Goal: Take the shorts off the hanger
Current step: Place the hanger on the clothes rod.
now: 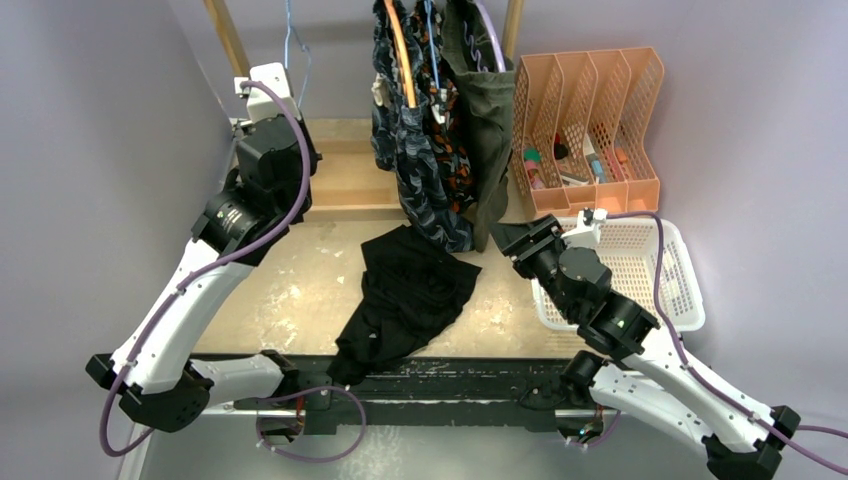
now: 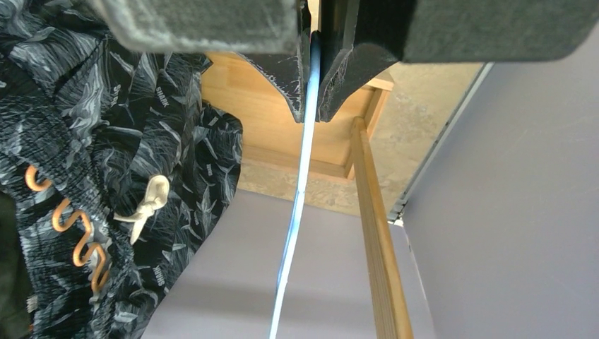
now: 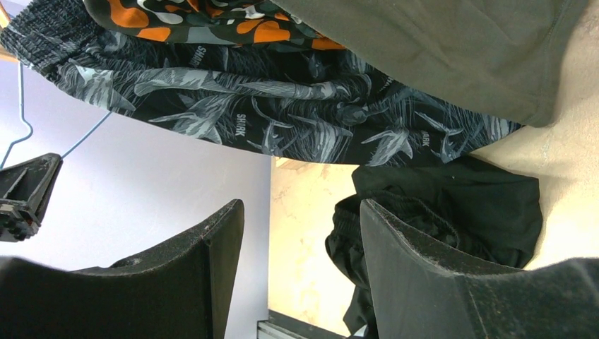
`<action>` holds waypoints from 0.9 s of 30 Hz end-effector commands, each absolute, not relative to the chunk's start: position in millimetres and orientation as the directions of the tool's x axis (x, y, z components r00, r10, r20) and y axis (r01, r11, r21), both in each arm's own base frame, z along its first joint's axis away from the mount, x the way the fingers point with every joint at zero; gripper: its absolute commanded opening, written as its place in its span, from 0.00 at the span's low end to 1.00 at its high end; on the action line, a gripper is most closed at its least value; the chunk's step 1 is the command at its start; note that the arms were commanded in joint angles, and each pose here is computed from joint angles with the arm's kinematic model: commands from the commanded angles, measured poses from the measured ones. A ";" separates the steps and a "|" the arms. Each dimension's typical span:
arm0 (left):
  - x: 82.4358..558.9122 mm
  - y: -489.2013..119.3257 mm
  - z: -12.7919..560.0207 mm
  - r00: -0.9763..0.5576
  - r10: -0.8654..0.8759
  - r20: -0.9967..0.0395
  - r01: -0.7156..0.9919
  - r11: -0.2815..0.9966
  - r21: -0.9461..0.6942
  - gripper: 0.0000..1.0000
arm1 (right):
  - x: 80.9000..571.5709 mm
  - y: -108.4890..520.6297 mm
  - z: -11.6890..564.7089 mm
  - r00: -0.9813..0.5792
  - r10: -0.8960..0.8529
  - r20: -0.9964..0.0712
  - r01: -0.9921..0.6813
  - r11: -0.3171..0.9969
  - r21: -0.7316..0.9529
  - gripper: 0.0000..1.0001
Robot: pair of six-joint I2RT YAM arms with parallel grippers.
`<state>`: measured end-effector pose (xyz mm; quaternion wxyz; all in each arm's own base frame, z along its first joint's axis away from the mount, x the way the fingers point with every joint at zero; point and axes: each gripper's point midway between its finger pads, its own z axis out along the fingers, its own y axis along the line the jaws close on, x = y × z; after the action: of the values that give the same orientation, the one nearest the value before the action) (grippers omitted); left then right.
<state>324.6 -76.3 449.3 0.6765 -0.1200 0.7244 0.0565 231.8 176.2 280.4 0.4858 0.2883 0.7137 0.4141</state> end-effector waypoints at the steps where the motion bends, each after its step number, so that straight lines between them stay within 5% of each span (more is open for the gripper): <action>1: 321.1 -58.2 437.8 -0.079 -0.066 -0.995 -0.314 0.949 -0.038 0.00 | 234.0 173.0 290.6 -0.332 0.834 -0.441 -0.004 0.467 0.884 0.64; 9: 327.2 -47.5 406.9 -0.134 -0.131 -0.982 -0.308 0.948 -0.084 0.01 | 232.7 173.6 291.2 -0.339 0.826 -0.451 -0.014 0.475 0.880 0.64; 17: 310.9 -48.7 394.6 -0.155 -0.181 -0.971 -0.269 0.954 -0.135 0.39 | 233.9 177.5 290.5 -0.349 0.817 -0.460 -0.021 0.484 0.875 0.64; 27: 273.1 -44.3 365.0 -0.250 -0.240 -0.938 -0.240 0.954 -0.180 0.65 | 235.7 197.9 277.2 -0.424 0.749 -0.510 -0.053 0.541 0.839 0.66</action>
<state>290.9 -45.8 384.6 0.6178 -0.1434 0.7728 0.0206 233.5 186.4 268.1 0.4769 0.2650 0.7355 0.4017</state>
